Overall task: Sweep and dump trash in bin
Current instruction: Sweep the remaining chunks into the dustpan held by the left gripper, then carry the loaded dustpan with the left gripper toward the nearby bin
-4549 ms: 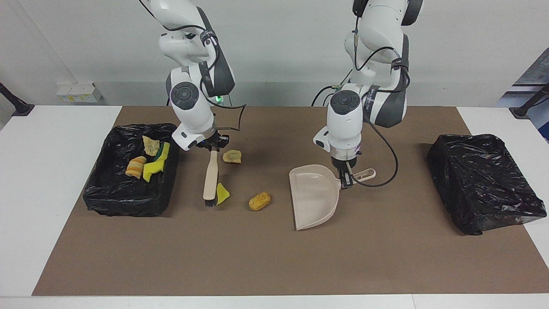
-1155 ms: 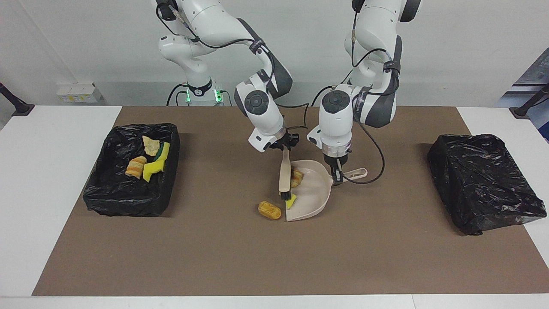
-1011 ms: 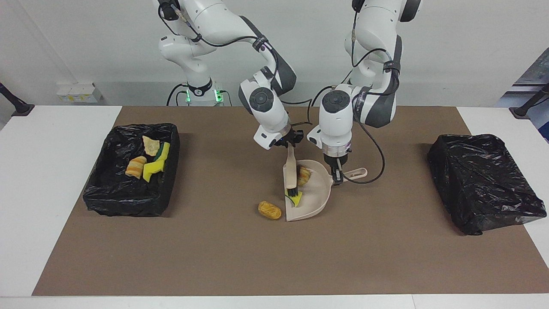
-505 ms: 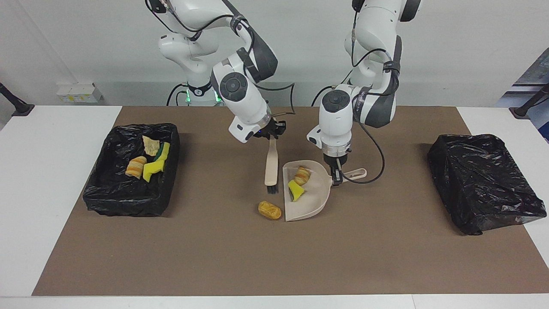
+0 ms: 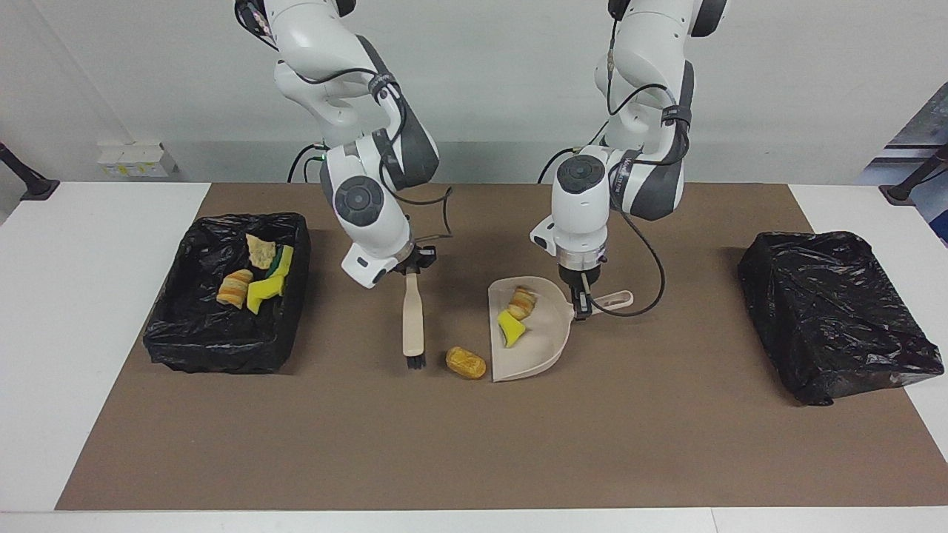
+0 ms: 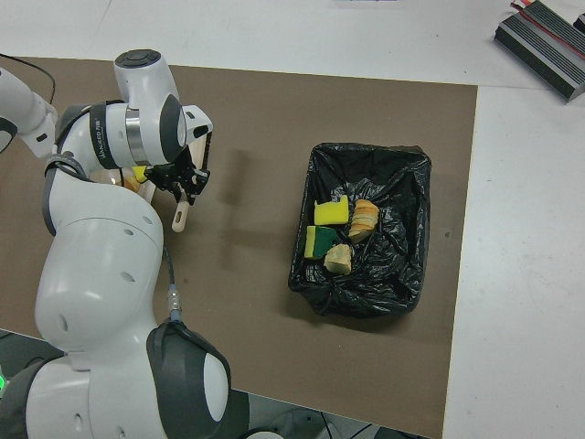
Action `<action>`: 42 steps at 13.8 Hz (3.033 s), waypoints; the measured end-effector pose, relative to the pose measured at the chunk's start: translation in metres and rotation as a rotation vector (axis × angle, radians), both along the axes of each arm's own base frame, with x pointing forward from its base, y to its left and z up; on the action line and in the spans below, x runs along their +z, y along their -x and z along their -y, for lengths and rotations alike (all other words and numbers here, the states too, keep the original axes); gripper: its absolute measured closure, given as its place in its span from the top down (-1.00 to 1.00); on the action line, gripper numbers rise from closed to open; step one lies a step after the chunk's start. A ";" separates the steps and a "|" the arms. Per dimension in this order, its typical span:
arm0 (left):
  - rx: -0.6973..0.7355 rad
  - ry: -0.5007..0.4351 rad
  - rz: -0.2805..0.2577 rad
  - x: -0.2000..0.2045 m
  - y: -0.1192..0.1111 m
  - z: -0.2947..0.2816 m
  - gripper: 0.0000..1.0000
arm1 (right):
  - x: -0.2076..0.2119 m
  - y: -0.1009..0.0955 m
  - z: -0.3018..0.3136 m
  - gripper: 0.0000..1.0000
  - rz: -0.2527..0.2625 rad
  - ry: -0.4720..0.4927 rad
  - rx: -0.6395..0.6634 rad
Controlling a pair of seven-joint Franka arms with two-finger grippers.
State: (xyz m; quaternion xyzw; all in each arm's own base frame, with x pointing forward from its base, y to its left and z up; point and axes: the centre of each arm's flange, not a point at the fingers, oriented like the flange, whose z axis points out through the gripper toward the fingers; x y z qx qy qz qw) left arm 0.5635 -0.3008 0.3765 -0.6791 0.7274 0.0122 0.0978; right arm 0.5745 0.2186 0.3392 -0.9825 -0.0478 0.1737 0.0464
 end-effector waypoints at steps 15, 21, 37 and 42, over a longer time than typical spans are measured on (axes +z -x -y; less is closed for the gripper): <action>0.008 0.000 -0.004 -0.004 0.002 -0.008 -0.36 | -0.005 0.043 -0.150 -0.49 -0.042 -0.075 -0.047; 0.034 0.072 0.065 -0.011 0.023 -0.058 -0.36 | 0.057 0.044 -0.102 -0.49 -0.078 -0.013 -0.044; 0.081 0.142 -0.018 0.147 0.059 -0.366 -0.36 | 0.023 0.190 -0.252 -0.49 -0.163 0.057 0.031; 0.155 0.119 0.005 0.201 0.047 -0.465 -0.36 | 0.008 0.187 -0.262 -0.49 -0.162 0.066 -0.071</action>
